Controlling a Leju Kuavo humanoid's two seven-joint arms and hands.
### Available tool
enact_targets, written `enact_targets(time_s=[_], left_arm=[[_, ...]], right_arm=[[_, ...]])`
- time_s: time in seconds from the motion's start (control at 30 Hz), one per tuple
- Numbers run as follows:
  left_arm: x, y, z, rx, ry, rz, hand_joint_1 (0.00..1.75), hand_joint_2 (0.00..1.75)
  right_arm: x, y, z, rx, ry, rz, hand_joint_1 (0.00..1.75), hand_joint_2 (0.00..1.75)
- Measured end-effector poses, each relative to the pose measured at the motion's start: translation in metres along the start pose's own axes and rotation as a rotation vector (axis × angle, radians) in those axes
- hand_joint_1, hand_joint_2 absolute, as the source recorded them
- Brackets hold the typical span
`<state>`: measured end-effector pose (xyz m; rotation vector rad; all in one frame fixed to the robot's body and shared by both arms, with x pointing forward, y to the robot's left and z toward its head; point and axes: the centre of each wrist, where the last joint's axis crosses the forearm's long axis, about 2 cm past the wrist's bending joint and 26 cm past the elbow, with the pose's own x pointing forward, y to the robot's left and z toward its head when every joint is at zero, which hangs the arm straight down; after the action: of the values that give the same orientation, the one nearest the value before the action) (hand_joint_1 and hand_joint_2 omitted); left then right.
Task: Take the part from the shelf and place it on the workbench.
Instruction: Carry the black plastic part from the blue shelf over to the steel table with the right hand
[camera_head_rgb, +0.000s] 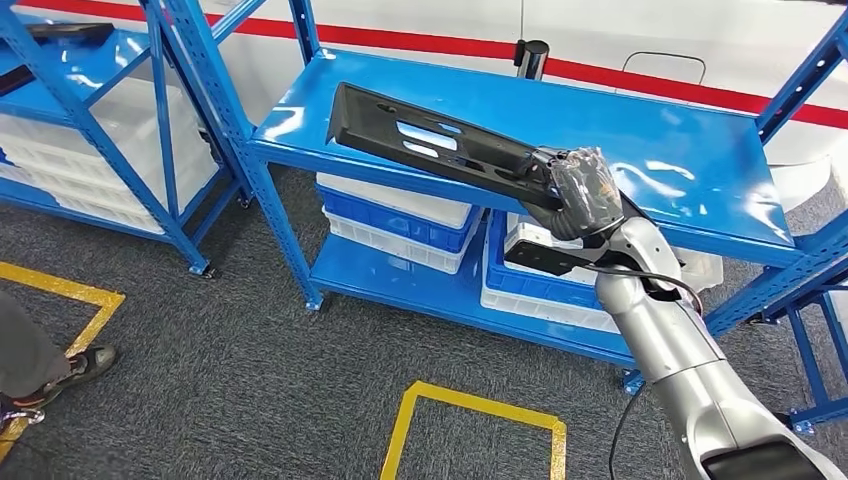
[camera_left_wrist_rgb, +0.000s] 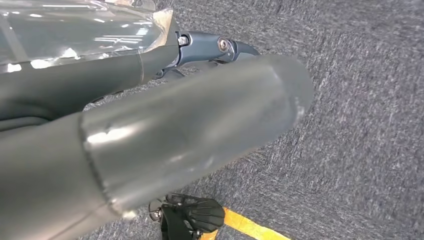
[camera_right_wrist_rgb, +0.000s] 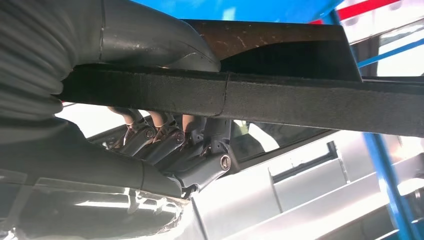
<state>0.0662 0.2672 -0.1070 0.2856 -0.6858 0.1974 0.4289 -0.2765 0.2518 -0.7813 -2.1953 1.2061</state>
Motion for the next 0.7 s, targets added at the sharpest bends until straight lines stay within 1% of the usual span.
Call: enact_targets(time_s=[0.17,0.3,0.7], left_arm=[[0.000,0.000,0.000,0.005,0.000,0.001,0.00,0.00],[-0.001,0.002,0.000,0.015,-0.001,0.002,0.00,0.00],[-0.004,0.001,0.003,0.019,0.008,-0.003,0.00,0.00]], right_arm=[[0.000,-0.002,0.001,-0.002,-0.013,0.000,1.66,1.75],[0.002,0.001,0.002,0.009,-0.020,-0.008,1.66,1.75],[0.007,-0.001,-0.008,0.009,-0.047,-0.009,1.66,1.75]])
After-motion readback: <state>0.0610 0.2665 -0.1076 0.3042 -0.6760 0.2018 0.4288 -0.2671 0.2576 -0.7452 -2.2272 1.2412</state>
